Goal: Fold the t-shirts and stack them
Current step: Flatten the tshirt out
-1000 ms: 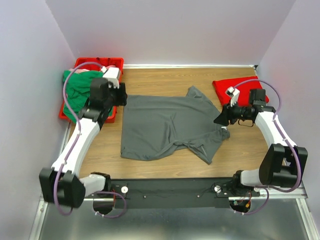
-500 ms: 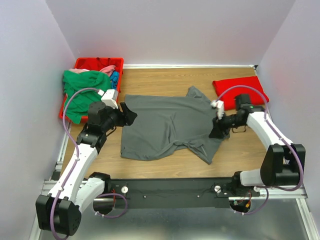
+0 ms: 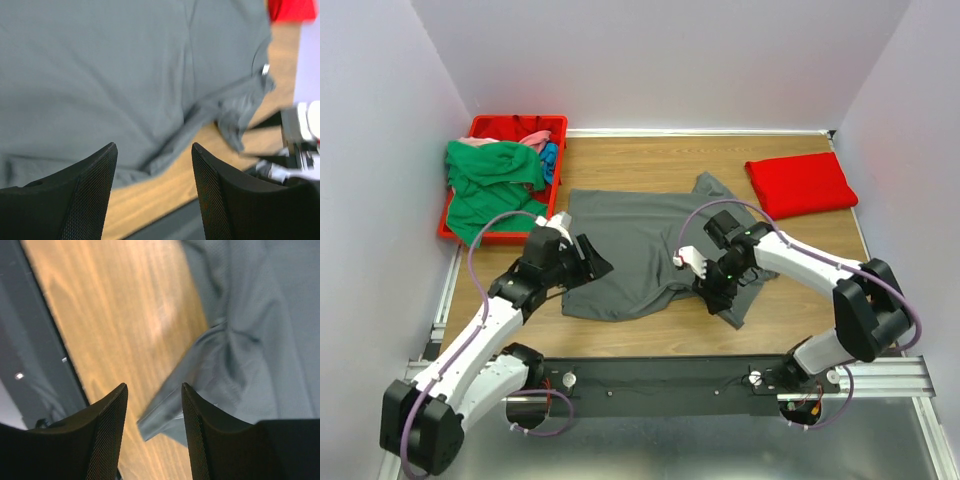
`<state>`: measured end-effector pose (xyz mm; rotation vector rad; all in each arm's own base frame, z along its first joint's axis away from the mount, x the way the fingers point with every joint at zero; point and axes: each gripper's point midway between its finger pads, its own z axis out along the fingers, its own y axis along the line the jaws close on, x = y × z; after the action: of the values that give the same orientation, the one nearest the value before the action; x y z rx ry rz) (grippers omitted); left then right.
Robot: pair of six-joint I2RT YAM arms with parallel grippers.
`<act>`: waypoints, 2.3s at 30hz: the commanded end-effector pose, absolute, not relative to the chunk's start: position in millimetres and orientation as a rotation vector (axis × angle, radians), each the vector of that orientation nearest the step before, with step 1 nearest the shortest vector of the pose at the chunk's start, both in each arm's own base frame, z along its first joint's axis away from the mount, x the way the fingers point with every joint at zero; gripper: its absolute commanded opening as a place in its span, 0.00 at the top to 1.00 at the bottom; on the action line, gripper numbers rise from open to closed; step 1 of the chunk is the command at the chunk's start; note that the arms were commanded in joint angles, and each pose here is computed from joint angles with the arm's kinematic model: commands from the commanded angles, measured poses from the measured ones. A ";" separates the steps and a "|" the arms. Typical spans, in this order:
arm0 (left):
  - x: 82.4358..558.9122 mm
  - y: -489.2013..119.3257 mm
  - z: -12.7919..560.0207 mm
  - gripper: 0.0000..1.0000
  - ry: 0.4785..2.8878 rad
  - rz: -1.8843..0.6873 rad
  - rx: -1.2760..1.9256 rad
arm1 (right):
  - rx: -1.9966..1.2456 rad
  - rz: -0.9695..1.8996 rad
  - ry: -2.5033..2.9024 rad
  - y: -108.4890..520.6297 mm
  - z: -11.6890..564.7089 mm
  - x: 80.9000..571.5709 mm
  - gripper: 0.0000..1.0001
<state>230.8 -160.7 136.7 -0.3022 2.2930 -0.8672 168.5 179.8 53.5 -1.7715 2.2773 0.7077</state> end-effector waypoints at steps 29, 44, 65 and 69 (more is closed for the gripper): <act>167.9 -176.8 63.2 0.34 2.553 -0.720 -0.707 | -1.518 0.508 2.265 161.4 59.7 198.6 0.44; 164.5 -171.1 50.5 0.35 2.587 -0.656 -0.744 | -1.469 0.526 2.267 158.3 61.3 203.3 0.44; 161.3 -158.8 38.3 0.34 2.646 -0.496 -0.778 | -1.452 0.524 2.262 157.2 62.8 205.8 0.44; 167.2 -157.2 32.1 0.34 2.644 -0.451 -0.774 | -1.450 0.523 2.263 157.0 62.5 206.3 0.44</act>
<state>157.2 -163.3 32.8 -0.7670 2.6782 -0.5291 206.0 154.2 59.1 -1.4706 2.2896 0.4997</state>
